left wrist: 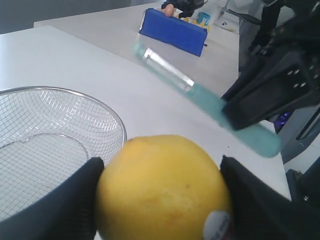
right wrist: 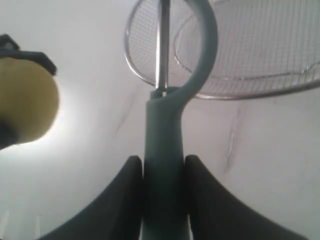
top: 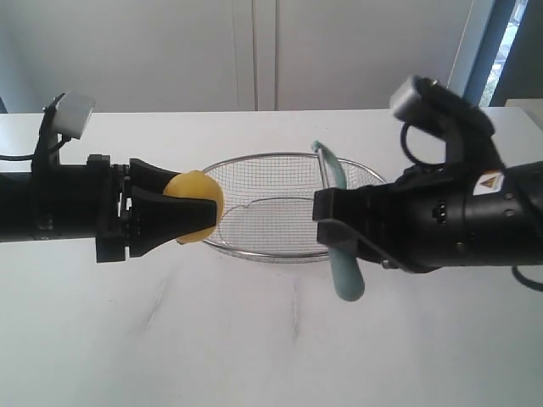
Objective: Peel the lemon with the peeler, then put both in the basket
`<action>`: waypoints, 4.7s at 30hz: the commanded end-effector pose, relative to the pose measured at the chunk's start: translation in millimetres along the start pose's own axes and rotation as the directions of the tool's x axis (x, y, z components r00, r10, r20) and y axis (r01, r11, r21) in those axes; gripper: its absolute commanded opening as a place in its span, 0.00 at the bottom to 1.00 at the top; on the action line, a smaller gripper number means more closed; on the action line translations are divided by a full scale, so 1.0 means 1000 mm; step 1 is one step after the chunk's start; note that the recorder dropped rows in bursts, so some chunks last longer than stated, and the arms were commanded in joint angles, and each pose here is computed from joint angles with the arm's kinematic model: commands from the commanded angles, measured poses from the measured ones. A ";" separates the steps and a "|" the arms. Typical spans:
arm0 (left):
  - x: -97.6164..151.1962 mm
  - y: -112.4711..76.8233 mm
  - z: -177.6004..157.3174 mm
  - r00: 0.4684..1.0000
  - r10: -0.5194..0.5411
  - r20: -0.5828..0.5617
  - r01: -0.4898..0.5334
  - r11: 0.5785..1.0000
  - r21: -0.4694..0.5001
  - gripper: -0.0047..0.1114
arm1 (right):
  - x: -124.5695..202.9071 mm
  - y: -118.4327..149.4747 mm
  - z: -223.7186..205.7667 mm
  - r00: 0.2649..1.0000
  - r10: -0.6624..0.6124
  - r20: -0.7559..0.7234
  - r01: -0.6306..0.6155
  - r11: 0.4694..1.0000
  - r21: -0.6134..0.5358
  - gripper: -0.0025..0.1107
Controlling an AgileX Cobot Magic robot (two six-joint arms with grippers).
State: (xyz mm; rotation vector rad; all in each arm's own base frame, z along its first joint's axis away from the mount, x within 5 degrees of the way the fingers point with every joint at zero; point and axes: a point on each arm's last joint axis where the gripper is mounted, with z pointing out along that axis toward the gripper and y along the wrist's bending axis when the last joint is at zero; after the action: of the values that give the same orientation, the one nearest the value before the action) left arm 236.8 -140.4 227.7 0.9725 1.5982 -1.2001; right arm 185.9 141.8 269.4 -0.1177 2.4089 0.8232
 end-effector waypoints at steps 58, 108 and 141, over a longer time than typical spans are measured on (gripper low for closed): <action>-0.005 -0.002 0.000 0.987 0.157 0.041 -0.158 0.987 0.012 0.04 | -0.003 0.052 -0.007 0.997 -0.047 0.055 0.062 0.949 -0.309 0.02; -0.006 -0.004 0.000 0.986 0.157 0.061 -0.160 0.987 0.035 0.04 | 0.005 -0.011 0.009 0.999 0.033 -0.021 -0.031 0.998 0.052 0.02; -0.006 -0.003 0.000 0.986 0.158 0.055 -0.159 0.987 0.027 0.04 | 0.016 0.022 0.042 0.988 0.069 -0.140 -0.108 0.951 -0.290 0.02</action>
State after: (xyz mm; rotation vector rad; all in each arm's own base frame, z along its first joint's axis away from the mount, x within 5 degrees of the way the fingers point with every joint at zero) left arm 235.6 -141.1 230.0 0.9779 1.5731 -1.2264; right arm 187.9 185.3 244.0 -0.1769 2.4193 1.2507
